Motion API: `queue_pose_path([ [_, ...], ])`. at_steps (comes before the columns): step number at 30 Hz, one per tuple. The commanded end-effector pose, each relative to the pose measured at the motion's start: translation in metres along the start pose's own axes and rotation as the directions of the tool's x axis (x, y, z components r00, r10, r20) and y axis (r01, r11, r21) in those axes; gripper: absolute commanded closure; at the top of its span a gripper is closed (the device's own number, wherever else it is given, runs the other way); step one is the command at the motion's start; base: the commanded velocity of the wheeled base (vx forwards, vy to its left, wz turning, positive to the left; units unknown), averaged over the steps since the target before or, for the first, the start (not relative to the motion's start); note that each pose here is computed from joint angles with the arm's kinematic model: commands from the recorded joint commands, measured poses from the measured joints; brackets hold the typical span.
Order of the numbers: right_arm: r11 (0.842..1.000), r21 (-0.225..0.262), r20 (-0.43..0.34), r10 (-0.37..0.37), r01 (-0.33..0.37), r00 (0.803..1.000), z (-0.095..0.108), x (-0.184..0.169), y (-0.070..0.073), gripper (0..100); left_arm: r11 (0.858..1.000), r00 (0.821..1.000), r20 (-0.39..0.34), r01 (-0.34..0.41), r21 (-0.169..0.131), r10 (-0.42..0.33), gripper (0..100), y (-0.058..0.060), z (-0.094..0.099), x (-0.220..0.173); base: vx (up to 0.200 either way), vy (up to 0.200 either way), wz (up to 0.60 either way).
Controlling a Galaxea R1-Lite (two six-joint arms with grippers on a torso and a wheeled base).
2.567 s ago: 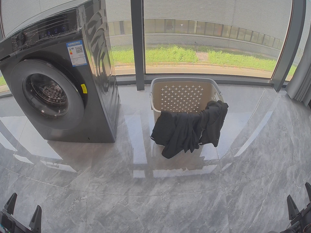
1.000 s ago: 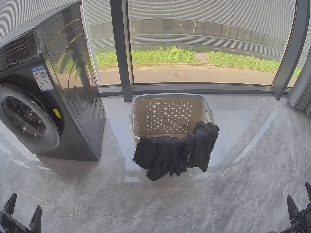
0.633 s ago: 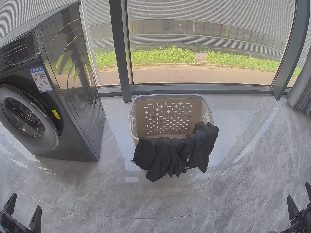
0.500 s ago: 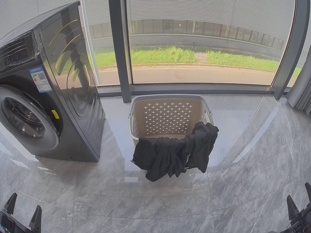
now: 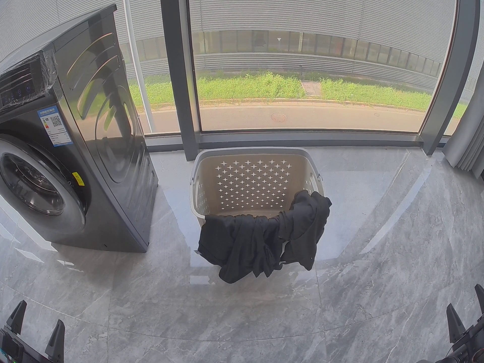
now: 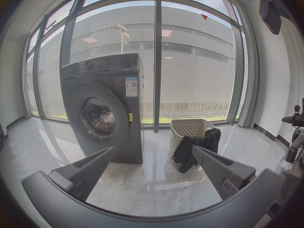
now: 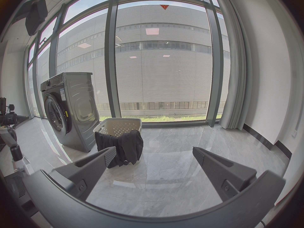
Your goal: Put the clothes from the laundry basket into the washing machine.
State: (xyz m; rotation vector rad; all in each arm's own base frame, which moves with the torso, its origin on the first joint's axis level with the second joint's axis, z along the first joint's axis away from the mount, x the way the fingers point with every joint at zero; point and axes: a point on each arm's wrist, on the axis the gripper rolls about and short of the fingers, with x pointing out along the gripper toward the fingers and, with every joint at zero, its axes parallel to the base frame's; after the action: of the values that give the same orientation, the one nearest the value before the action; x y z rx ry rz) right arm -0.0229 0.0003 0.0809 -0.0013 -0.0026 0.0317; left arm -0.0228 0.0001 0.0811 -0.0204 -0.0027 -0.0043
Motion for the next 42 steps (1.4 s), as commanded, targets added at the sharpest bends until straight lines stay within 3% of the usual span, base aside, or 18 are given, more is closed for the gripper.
queue_pose_path([
  [1,1.000,0.000,-0.001,0.001,-0.001,1.000,-0.0052,0.0000,0.0000,0,1.000,1.000,0.003,0.000,-0.001,0.000,0,0.0001,-0.0044,-0.0003,0.200,0.000,0.00],
  [16,1.000,0.000,-0.001,0.001,-0.001,1.000,-0.0052,0.0000,0.0000,0,1.000,1.000,0.003,0.000,0.000,0.000,0,0.0001,-0.0044,-0.0003,0.200,0.000,0.00],
  [25,1.000,0.000,-0.001,0.001,-0.001,1.000,-0.0052,0.0000,0.0000,0,1.000,1.000,0.002,-0.001,-0.003,0.001,0,0.0001,-0.0046,-0.0003,0.000,0.000,0.00],
  [31,1.000,0.000,-0.001,0.001,-0.001,1.000,-0.0052,0.0000,0.0000,0,1.000,1.000,0.002,-0.001,-0.006,0.001,0,0.0001,-0.0046,-0.0003,0.000,-0.200,0.00],
  [42,1.000,0.000,-0.001,0.002,-0.002,1.000,-0.0052,0.0000,0.0000,0,1.000,1.000,0.002,-0.004,-0.007,0.004,0,0.0002,-0.0046,-0.0003,0.000,0.000,0.00],
])
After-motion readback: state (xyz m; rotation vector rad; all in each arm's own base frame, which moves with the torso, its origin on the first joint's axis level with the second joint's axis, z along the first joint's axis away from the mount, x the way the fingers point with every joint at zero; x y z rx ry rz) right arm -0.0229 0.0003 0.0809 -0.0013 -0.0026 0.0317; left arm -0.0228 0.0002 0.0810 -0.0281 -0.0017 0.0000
